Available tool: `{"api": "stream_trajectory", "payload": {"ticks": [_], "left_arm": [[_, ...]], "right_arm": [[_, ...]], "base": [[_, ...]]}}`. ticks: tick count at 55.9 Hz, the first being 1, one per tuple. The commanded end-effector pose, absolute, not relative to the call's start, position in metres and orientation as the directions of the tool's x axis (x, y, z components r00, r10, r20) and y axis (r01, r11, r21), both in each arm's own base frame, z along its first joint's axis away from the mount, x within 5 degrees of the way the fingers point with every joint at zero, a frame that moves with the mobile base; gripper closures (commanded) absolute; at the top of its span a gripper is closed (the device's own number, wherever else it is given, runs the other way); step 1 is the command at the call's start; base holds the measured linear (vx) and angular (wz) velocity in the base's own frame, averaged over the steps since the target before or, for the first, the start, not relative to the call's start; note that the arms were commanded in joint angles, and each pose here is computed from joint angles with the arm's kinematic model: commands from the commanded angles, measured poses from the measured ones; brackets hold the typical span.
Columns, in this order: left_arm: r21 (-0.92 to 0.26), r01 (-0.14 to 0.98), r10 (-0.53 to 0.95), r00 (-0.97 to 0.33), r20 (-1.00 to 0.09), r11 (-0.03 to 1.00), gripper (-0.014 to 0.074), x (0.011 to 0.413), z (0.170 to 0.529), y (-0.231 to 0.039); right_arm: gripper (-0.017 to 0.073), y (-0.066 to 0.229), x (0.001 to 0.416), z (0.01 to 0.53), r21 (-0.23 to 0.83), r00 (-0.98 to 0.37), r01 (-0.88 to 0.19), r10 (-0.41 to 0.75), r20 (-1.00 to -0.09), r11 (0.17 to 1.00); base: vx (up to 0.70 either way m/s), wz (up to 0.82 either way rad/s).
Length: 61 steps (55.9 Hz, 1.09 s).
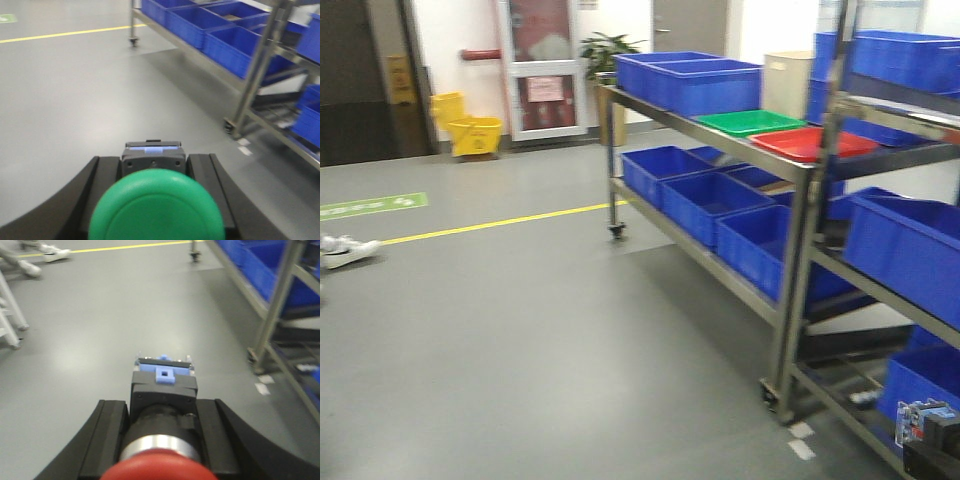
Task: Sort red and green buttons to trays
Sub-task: 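Drive the base to the cart with the green and red trays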
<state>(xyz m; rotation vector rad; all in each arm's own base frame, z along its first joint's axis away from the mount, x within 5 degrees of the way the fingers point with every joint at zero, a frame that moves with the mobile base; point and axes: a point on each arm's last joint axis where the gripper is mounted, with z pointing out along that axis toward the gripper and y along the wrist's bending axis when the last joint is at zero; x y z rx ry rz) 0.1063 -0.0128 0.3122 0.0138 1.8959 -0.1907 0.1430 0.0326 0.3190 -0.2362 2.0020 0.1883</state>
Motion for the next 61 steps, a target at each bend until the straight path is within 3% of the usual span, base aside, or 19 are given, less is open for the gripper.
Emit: {"api": "stream_trajectory", "payload": {"ticks": [1, 30, 61], "left_arm": [[-0.142, 0.094, -0.118, -0.224, -0.967, 0.985, 0.0596, 0.1078, 0.3291, -0.0113], [-0.142, 0.094, -0.118, -0.224, -0.967, 0.985, 0.0596, 0.1078, 0.3291, -0.0113], [-0.142, 0.094, -0.118, -0.224, -0.967, 0.985, 0.0596, 0.1078, 0.3291, -0.0113]], "right_arm": [[0.0568, 0.0318, 0.1453, 0.3362, 0.024, -0.319, -0.237, -0.054, -0.946, 0.971], [0.0568, 0.0320, 0.1447, 0.3346, 0.025, -0.336, -0.240, -0.058, -0.940, 0.970], [0.0568, 0.0319, 0.1440, 0.3350, 0.023, -0.333, -0.240, -0.060, -0.941, 0.970]], "base": [[0.19, 0.54], [0.23, 0.41], [0.39, 0.07]]}}
